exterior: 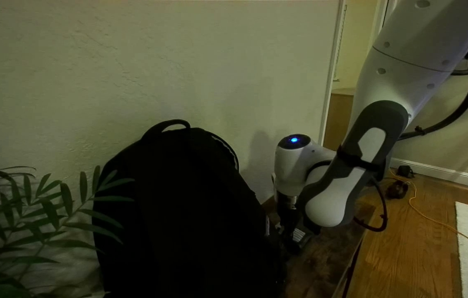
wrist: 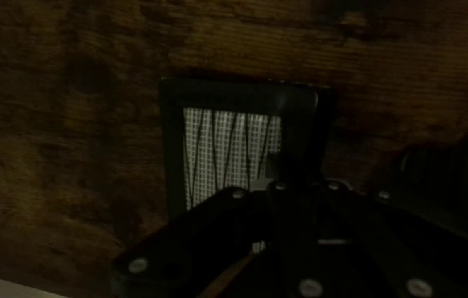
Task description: Put the wallet in the backpack
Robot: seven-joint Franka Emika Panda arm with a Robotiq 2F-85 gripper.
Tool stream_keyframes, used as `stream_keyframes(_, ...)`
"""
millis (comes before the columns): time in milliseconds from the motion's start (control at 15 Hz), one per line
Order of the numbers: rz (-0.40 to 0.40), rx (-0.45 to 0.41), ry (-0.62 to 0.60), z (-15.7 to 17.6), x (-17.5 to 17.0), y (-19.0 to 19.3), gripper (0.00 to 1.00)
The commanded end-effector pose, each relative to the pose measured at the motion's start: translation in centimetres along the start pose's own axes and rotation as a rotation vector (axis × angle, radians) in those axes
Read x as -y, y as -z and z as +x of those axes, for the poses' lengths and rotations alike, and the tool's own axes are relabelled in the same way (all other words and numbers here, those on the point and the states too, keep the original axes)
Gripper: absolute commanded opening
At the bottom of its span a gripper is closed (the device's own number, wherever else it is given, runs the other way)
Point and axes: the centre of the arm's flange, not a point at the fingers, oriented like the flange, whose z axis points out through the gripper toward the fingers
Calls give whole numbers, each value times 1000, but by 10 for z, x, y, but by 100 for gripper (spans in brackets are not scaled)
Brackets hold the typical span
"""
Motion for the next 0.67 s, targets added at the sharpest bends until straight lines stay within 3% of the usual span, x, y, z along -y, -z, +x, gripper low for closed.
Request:
stream_keyframes(0,51,44,23,-9,-6,13,3)
stream_keyframes(600,233,121,115,0,-56,58,1)
